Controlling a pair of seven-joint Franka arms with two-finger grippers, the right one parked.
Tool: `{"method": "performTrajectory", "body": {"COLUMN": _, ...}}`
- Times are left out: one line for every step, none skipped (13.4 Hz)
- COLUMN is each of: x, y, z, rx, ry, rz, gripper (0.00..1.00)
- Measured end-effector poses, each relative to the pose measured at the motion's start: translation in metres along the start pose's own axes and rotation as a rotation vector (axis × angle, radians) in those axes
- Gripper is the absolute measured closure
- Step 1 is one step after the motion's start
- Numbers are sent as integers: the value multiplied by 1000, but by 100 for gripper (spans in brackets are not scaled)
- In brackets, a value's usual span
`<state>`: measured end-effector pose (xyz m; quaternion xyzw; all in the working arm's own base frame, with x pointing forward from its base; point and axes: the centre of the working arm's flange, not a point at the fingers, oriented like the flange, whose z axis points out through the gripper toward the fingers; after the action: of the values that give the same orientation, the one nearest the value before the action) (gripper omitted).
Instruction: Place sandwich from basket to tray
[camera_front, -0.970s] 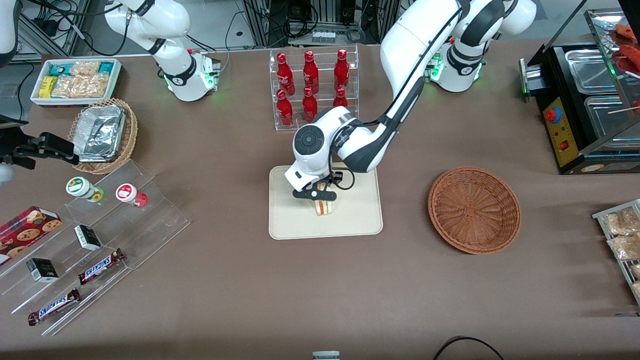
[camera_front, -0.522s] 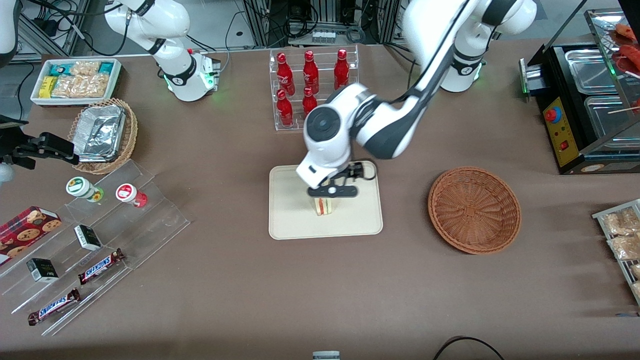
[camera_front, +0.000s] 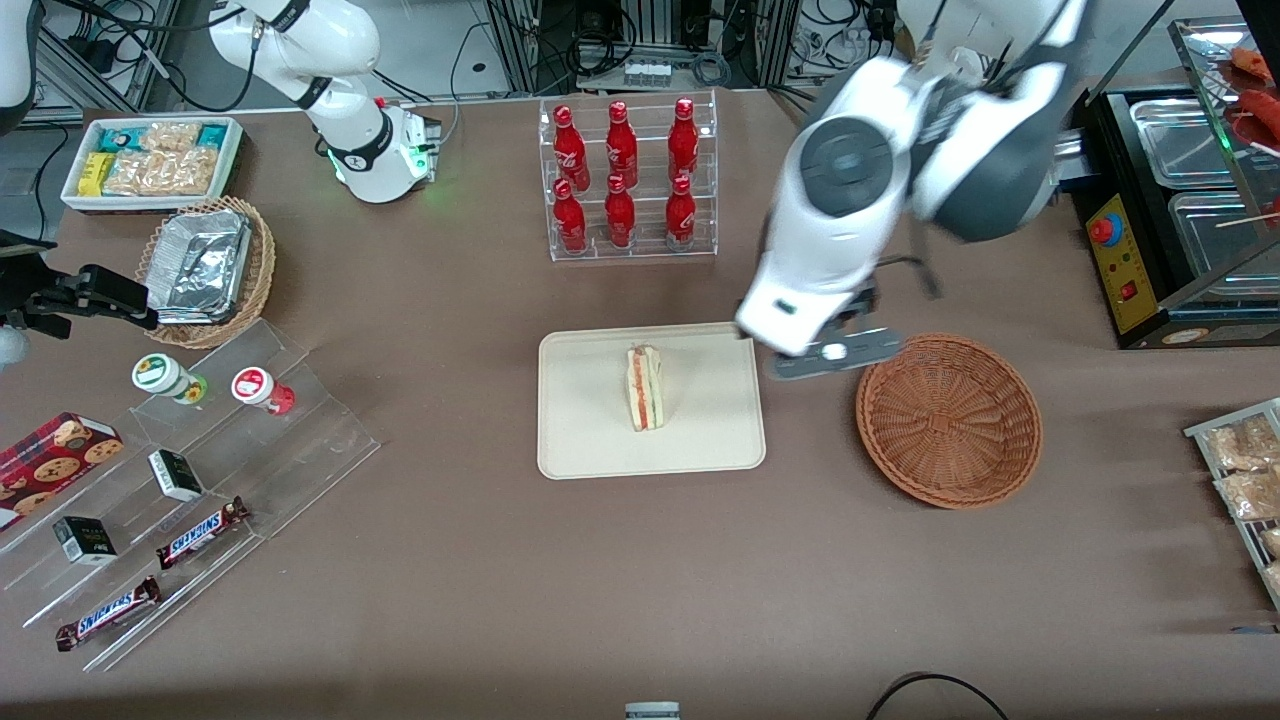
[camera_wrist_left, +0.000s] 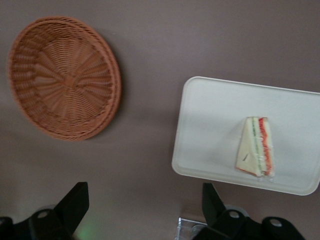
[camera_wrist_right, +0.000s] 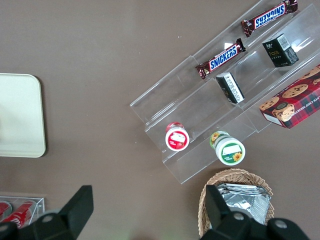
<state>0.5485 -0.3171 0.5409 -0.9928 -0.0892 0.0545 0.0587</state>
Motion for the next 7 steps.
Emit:
{"method": "performTrajectory", "body": {"x": 1, "y": -19, "z": -9, "rx": 8, "ry": -13, "rz": 9, "gripper": 0}}
{"method": "performTrajectory", "body": {"x": 3, "y": -36, "z": -17, "rx": 12, "ry": -24, "rz": 16, "gripper": 0}}
{"method": "performTrajectory", "body": {"x": 5, "y": -51, "z": -25, "rx": 13, "ry": -29, "rz": 20, "gripper": 0}}
{"method": "performTrajectory", "body": {"x": 6, "y": -64, "z": -32, "rx": 11, "ry": -29, "rz": 13, "gripper": 0}}
{"method": "performTrajectory", "body": {"x": 7, "y": -76, "z": -38, "rx": 7, "ry": -27, "rz": 6, "gripper": 0}}
{"method": "performTrajectory", "body": {"x": 7, "y": -89, "z": -44, "rx": 7, "ry": -31, "rz": 14, "gripper": 0}}
{"method": "performTrajectory", "body": {"x": 8, "y": -101, "z": -48, "rx": 8, "ry": -38, "rz": 30, "gripper": 0}}
